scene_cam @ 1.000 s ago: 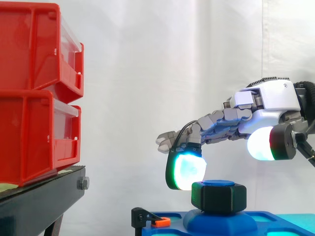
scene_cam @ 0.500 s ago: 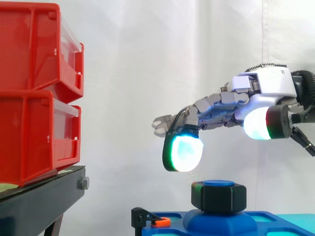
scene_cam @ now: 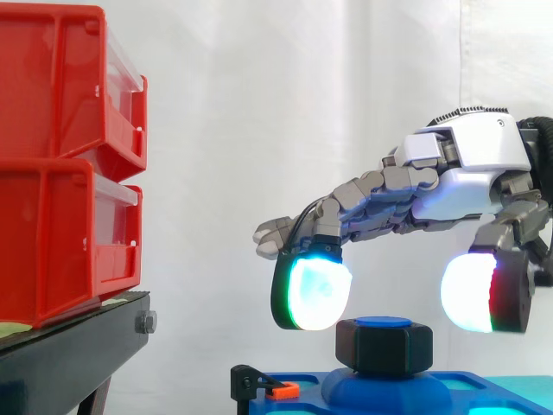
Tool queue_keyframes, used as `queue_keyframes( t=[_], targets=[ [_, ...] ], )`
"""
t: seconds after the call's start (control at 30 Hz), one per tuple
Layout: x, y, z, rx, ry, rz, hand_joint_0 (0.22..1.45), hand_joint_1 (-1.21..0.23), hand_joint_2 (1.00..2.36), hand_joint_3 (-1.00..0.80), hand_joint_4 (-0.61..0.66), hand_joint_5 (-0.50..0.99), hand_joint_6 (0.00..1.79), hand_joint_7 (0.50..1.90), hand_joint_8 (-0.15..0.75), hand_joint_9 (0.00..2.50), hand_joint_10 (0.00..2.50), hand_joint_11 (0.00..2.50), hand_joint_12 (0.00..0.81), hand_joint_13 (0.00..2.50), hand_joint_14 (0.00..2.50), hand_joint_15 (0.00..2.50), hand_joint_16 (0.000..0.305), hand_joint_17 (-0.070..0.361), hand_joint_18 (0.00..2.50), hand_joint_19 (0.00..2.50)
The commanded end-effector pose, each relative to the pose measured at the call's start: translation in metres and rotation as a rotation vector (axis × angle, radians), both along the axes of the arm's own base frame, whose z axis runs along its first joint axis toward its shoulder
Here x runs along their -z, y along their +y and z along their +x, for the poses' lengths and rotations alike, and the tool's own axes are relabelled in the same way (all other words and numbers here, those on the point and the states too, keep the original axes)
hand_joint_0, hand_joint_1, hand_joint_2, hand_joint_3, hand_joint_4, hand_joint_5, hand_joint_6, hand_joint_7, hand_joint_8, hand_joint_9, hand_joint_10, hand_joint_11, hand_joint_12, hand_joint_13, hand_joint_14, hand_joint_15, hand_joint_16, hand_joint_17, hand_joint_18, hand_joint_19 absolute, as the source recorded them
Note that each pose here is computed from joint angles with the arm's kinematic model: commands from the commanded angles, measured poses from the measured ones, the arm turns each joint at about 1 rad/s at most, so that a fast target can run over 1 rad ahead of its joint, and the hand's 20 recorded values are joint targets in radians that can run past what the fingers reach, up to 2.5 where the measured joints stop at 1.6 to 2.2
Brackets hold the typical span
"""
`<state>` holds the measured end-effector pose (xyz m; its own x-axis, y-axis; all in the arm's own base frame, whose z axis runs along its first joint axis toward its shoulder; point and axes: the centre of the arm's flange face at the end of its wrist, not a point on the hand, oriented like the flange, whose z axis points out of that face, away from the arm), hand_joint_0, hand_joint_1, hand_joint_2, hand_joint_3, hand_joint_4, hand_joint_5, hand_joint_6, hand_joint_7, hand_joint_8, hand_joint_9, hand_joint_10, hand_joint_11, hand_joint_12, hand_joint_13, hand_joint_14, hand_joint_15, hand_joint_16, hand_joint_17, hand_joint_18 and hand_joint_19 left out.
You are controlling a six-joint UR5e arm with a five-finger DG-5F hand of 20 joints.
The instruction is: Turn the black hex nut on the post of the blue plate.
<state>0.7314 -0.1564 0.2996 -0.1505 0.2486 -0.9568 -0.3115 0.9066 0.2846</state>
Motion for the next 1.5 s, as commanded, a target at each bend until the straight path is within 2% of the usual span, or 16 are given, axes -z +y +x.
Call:
queue_keyframes(
  t=[0.0,0.33,0.57,0.7,0.73,0.87,1.1,1.2,1.47],
  targets=[
    [0.005,0.010,0.001,-0.001,0.010,0.009,0.49,-0.82,1.00,-0.50,0.10,-0.28,0.50,0.78,0.197,0.03,0.00,0.00,0.338,0.00,0.00,0.00,0.047,0.107,0.00,0.36],
    [0.005,0.014,0.004,-0.001,-0.008,0.012,0.52,-0.86,1.00,-0.50,0.07,-0.30,0.50,0.75,0.178,0.00,0.00,0.00,0.331,0.00,0.00,0.00,0.046,0.103,0.00,0.37],
    [0.006,0.013,0.005,-0.001,-0.023,0.008,0.50,-0.84,1.00,-0.50,0.10,-0.29,0.50,0.75,0.191,0.00,0.00,0.00,0.340,0.00,0.00,0.00,0.047,0.107,0.00,0.36],
    [0.017,0.014,0.002,-0.003,-0.011,0.010,0.51,-0.84,1.00,-0.50,0.10,-0.28,0.50,0.76,0.192,0.01,0.00,0.00,0.337,0.00,0.00,0.00,0.047,0.105,0.00,0.35],
    [0.019,0.014,0.003,-0.001,-0.027,0.016,0.51,-0.83,1.00,-0.50,0.10,-0.28,0.50,0.77,0.193,0.01,0.00,0.00,0.337,0.00,0.00,0.00,0.047,0.105,0.00,0.36],
    [0.019,0.014,0.004,-0.004,-0.047,0.026,0.51,-0.83,1.00,-0.50,0.10,-0.28,0.50,0.77,0.194,0.01,0.00,0.00,0.336,0.00,0.00,0.00,0.046,0.105,0.00,0.35],
    [0.018,0.010,0.005,-0.001,-0.062,0.013,0.51,-0.82,1.00,-0.50,0.11,-0.28,0.50,0.77,0.195,0.02,0.00,0.00,0.337,0.00,0.00,0.00,0.047,0.105,0.00,0.36],
    [0.023,0.010,0.003,-0.001,-0.057,0.011,0.51,-0.81,1.00,-0.50,0.12,-0.28,0.50,0.78,0.198,0.02,0.00,0.00,0.337,0.00,0.00,0.00,0.046,0.104,0.00,0.36],
    [0.029,0.013,0.003,-0.005,-0.074,0.011,0.50,-0.78,1.00,-0.50,0.13,-0.27,0.50,0.79,0.201,0.03,0.00,0.00,0.338,0.00,0.00,0.00,0.047,0.106,0.00,0.36]
  ],
)
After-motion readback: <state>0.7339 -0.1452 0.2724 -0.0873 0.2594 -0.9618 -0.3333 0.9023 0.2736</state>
